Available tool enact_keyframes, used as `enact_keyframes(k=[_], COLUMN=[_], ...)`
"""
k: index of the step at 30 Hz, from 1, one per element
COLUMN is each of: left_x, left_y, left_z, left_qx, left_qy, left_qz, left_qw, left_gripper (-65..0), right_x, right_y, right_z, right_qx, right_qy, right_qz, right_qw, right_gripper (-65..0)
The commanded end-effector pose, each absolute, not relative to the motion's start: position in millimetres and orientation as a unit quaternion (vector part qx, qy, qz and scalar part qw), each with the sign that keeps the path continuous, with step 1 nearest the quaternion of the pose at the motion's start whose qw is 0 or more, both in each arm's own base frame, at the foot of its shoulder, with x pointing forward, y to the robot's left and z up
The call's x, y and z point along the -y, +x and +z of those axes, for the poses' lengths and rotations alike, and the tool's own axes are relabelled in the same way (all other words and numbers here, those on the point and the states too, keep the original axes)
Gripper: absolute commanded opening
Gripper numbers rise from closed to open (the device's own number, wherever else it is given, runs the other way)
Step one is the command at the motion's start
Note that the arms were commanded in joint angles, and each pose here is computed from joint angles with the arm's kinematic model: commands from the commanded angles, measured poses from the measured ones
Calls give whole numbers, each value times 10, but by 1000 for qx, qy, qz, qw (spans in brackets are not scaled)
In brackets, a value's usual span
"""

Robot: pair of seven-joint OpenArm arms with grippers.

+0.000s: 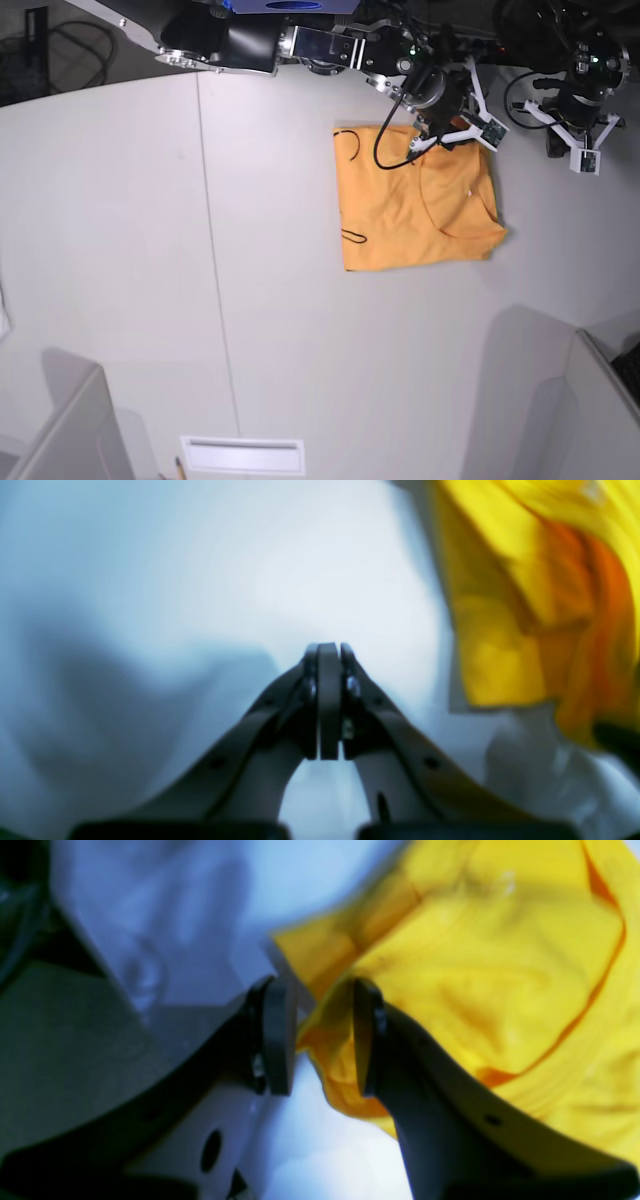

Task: Fold the T-shirt properly
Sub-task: 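Release the bundle and open the right gripper, then grasp the bundle edge with both grippers and straighten it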

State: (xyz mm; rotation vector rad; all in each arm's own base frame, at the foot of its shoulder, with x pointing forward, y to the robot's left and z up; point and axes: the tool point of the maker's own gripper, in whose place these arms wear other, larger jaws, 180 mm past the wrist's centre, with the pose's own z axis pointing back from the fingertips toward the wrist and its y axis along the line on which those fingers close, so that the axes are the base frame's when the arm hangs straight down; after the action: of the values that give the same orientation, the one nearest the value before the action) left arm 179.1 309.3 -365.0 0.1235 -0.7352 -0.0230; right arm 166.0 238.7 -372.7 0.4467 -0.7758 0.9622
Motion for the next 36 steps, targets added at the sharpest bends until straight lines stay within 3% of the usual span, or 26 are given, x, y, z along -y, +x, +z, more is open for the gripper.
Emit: enact_keyframes(k=[1,4,9,11,12,17,21,23,24,36], left_x=[-3125,-3075,-2954,-2901,-2857,-2761,-2781,-2789,-2769,-2280], left_y=[1866,1874,1954,1995,2021,2071,2158,2202,2238,2522], left_z=[-3476,-3360,-3187,-3162,-3166,-3189,-3220,-3268,-3296,-3902], left_qx=[394,423,454,462,462,461,466,465,465,381], left_qy=[55,-3,-77,-90,-96,-108,-117,-125,-132,-227], left_qz=[-8,36,69,69,65,55,67,76,78,141], left_qw=[917,905,885,879,879,879,875,873,872,885], left_gripper=[-650,-650,-650,-650,-650,-634,-209,-44,0,0], right_x=[-2555,-2449,-2000,-1818,-1718,-1396,-1228,-1211,-1215,-1203], right_y=[1739,1819,2296,2430,2482,2595,2628,2616,2603,2527], right_z=[-3352,-3043,-2840,-2813,-2821,-2850,-2937,-2960,-2969,-2978], right_qx=[407,438,472,482,485,491,484,480,479,474], right_qy=[237,258,250,239,231,212,201,201,202,208], right_qz=[436,418,316,298,292,266,243,240,240,236], right_qw=[767,752,784,788,791,802,816,819,820,822], right_gripper=[-482,-482,-488,-558,-639,-650,-650,-650,-650,-650])
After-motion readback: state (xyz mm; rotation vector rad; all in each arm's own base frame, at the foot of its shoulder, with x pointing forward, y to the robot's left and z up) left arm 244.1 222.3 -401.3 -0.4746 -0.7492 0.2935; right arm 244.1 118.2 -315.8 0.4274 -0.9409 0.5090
